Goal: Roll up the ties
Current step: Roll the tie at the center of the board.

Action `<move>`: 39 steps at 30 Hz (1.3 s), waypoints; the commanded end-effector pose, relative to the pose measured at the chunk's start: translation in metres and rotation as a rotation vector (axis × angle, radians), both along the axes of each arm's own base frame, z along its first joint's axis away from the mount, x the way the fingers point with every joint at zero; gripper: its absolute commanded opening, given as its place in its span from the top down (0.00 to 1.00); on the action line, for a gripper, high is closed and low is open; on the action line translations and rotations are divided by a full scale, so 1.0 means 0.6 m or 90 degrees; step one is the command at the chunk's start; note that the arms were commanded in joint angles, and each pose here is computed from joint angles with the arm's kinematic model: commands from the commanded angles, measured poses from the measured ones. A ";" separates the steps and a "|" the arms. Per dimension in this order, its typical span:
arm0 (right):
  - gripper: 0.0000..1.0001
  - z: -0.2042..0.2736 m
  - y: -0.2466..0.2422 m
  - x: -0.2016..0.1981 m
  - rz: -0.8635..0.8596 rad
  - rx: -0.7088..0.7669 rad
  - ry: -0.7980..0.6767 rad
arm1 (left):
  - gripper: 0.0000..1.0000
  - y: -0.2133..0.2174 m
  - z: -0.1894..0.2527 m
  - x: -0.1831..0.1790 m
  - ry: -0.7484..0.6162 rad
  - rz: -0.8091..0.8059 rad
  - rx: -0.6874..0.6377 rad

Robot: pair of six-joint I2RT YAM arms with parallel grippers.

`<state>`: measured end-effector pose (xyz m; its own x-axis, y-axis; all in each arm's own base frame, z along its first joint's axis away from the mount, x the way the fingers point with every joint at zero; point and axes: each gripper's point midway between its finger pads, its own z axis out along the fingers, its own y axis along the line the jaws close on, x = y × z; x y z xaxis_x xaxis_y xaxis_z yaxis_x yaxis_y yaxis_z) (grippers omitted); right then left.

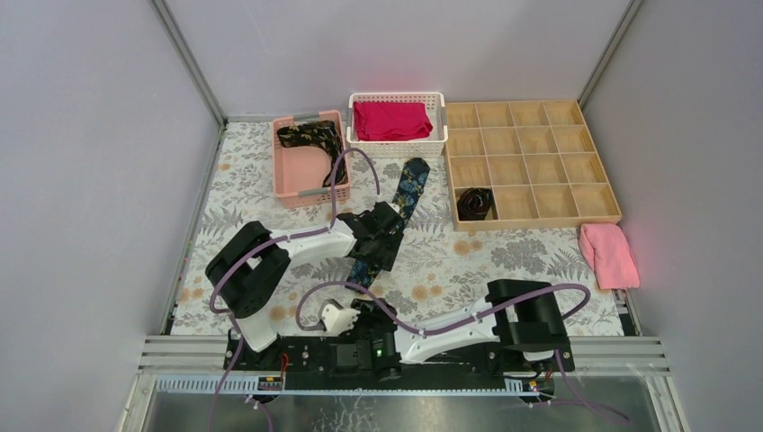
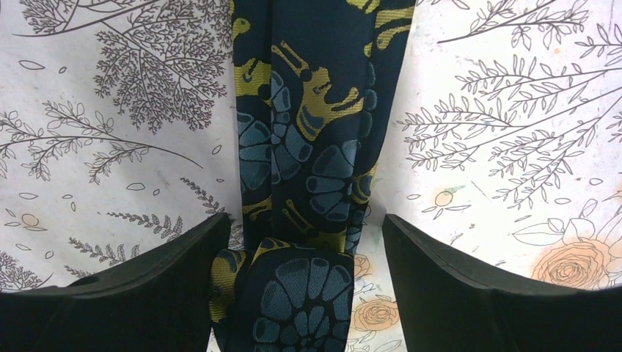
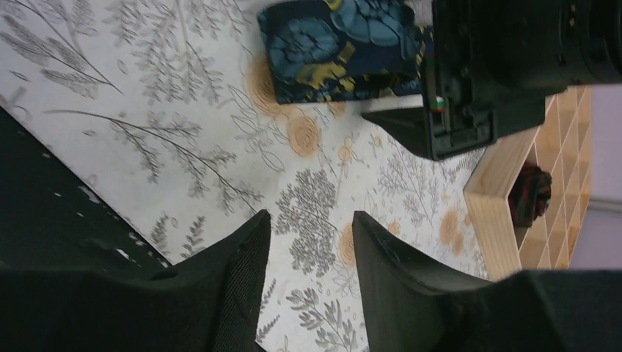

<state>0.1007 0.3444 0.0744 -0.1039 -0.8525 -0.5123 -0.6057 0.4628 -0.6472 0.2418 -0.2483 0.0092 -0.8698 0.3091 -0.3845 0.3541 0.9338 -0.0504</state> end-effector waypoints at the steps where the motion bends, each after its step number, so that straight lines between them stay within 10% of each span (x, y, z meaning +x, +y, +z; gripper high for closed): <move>1: 0.46 0.023 0.061 -0.003 0.057 0.016 -0.050 | 0.17 -0.008 -0.047 -0.043 0.071 -0.038 -0.026; 39: 0.47 -0.071 0.098 0.176 0.012 -0.167 -0.096 | 0.17 0.043 -0.072 -0.002 0.079 -0.018 0.027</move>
<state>0.2029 0.4018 0.0375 -0.0268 -0.9569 -0.2893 -0.4920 0.2646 -0.8294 0.2718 -0.2418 0.0086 -0.8471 0.3261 -0.4197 0.3803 0.9235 -0.0501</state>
